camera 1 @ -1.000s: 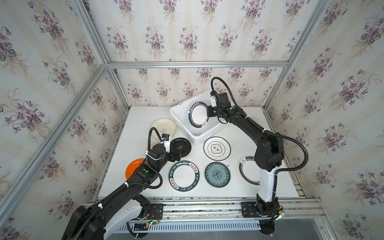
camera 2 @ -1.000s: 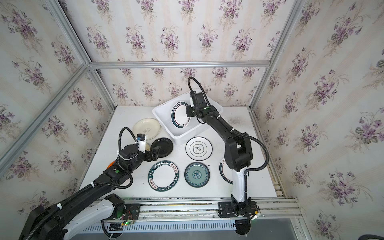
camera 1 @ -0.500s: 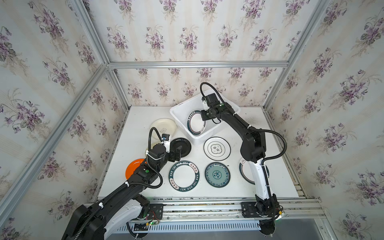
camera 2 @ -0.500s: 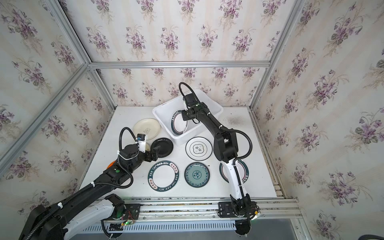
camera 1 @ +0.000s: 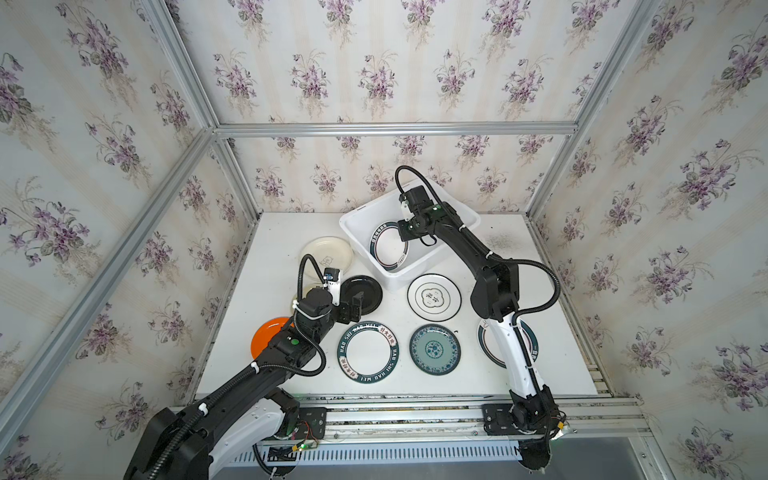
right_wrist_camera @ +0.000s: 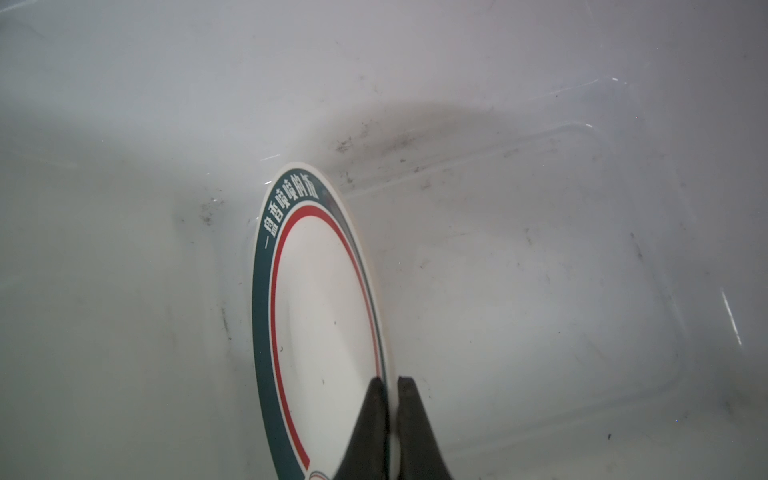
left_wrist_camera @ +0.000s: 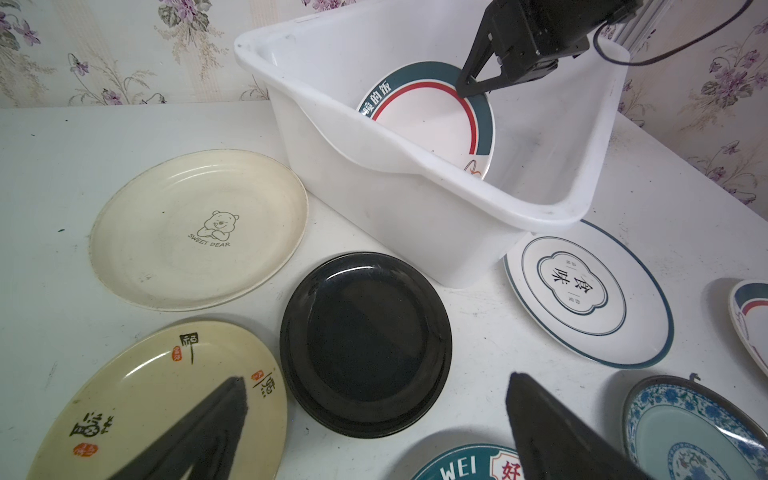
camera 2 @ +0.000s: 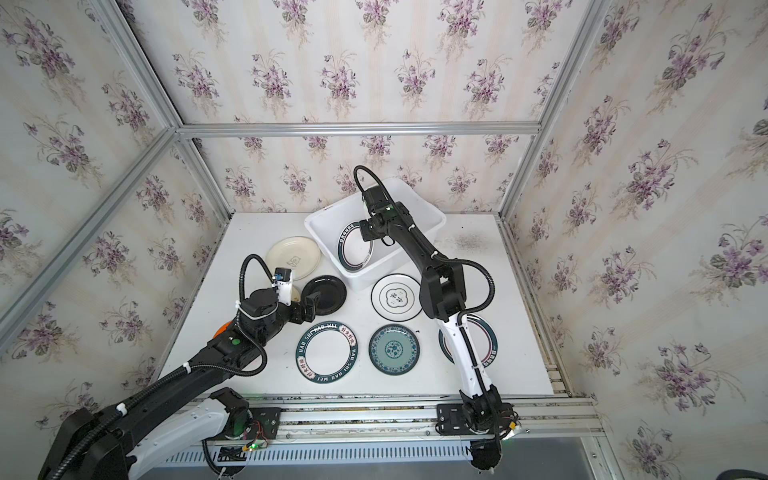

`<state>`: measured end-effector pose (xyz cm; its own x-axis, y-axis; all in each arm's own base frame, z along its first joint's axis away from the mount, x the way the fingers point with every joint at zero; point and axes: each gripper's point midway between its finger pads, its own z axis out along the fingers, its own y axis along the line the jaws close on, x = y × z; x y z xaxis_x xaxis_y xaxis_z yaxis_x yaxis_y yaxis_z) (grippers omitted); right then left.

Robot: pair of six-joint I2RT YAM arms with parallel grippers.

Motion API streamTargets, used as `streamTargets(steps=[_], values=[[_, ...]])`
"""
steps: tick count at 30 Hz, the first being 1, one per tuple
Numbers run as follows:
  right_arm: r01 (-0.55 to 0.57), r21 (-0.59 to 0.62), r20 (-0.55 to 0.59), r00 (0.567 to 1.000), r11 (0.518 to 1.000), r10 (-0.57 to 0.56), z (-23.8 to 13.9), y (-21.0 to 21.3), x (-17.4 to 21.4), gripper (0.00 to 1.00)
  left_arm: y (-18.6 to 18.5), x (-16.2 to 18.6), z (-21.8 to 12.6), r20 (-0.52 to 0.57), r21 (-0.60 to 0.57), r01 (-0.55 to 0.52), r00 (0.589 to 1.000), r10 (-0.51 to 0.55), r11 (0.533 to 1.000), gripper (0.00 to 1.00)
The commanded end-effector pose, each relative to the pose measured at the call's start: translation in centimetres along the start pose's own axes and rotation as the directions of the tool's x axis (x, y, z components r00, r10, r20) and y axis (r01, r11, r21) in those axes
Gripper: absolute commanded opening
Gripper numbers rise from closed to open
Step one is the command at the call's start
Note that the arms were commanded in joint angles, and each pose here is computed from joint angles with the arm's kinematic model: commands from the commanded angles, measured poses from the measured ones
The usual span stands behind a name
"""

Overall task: Place the plates into the plastic bin on the countertop
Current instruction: 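Lower the plate into the white bin and open the right gripper, then withdraw the right gripper from the bin toward the nearer plates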

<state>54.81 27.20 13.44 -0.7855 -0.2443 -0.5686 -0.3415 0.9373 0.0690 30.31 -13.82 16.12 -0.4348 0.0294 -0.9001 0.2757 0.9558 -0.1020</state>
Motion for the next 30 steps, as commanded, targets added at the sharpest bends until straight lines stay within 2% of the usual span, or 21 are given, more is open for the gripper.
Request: streamTargets(steps=[1,5,11,22,30], values=[[0.022,0.05,-0.05,0.999,0.998,-0.02,0.2,-0.8,1.3,0.0,0.1,-0.2,0.0,0.003,-0.008,-0.006,1.0,0.006,1.0,0.99],[0.021,0.035,-0.049,0.999,0.999,-0.019,0.2,-0.6,1.2,0.07,0.2,-0.2,-0.1,0.006,-0.009,-0.005,1.0,0.005,1.0,0.99],[0.001,0.026,-0.042,0.999,1.0,0.0,0.3,-0.4,1.0,0.04,0.2,-0.3,-0.3,0.008,-0.011,-0.006,1.0,0.006,1.0,0.99],[0.001,0.042,-0.063,0.998,0.999,0.002,1.3,-0.7,1.7,0.2,0.2,-0.5,-0.6,0.016,-0.008,-0.004,1.0,0.004,1.0,0.99],[0.0,0.034,-0.058,0.998,0.999,0.002,1.7,-0.6,1.7,0.26,0.3,-0.5,-0.6,0.015,-0.013,-0.006,1.0,0.007,1.0,0.99]])
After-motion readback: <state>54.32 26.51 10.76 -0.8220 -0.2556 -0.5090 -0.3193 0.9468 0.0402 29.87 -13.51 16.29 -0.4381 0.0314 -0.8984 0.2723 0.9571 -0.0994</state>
